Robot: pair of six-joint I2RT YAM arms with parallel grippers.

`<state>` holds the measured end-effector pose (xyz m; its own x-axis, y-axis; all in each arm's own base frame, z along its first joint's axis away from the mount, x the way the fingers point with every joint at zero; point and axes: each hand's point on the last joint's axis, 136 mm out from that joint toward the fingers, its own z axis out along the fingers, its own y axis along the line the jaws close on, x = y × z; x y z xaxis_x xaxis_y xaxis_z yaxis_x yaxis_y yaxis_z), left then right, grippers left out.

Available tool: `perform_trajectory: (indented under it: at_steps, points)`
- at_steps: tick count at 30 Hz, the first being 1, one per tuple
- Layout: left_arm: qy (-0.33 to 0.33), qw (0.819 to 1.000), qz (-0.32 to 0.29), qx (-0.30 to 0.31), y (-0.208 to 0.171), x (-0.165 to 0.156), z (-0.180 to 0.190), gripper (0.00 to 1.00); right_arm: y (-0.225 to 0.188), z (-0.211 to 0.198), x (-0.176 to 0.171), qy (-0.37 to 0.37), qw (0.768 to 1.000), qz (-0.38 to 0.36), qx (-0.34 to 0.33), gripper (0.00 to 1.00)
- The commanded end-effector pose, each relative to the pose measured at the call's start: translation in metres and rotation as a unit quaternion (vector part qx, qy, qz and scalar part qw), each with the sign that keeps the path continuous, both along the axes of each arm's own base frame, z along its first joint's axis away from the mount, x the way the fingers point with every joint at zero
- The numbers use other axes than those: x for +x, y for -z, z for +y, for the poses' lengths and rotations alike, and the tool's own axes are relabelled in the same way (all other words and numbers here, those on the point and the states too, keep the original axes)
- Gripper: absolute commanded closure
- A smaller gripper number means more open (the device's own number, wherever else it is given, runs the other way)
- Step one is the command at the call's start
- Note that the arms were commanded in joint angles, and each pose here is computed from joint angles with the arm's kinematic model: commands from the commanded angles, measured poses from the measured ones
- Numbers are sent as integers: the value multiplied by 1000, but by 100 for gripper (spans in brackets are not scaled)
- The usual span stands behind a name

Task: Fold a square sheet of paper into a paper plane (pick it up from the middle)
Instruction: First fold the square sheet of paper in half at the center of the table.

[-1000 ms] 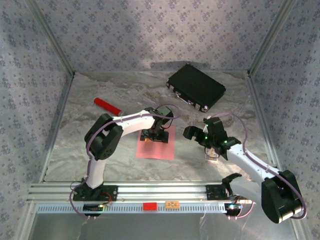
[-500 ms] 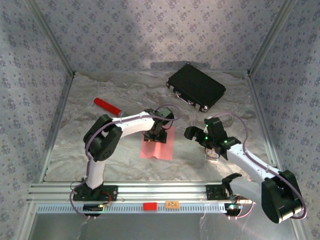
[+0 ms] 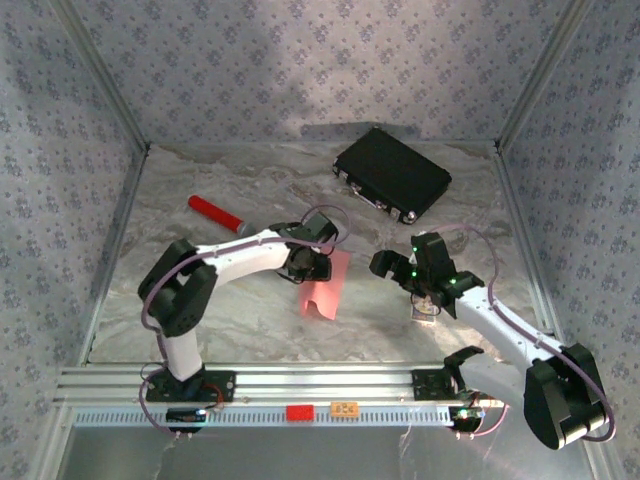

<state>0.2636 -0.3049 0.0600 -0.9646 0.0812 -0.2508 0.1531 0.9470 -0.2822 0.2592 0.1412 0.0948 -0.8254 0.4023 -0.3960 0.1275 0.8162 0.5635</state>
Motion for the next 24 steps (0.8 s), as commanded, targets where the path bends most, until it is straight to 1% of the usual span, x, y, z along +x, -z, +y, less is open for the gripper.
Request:
perform_trajectory:
  at_steps: [1,4,5,8,11,13,15,18,24]
  points:
    - [7,991,-22,-135,-41,8,-28,61,-13,-7,4,26,1000,-6,6,1]
    - [8,974,-23,-224,-63,9,-37,61,-19,-10,7,34,999,-14,17,1]
    - [10,966,-27,-256,-74,10,-41,61,-22,-10,7,34,999,-20,23,1]
    - [5,946,-29,-322,-91,10,-45,61,-31,-12,9,38,998,-40,36,1]
    - [13,925,-32,-380,-107,7,-52,59,-38,-13,10,43,996,-57,47,1]
    - [17,918,-28,-396,-107,5,-55,59,-42,-8,11,34,995,-70,63,1]
    - [8,914,-20,-405,-102,5,-57,58,-46,-3,13,24,994,-80,76,1]
    - [-6,905,-6,-425,-91,3,-60,58,-47,-1,14,26,993,-77,88,1]
    - [-16,906,23,-422,-68,-5,-68,58,-47,4,15,19,991,-83,106,1]
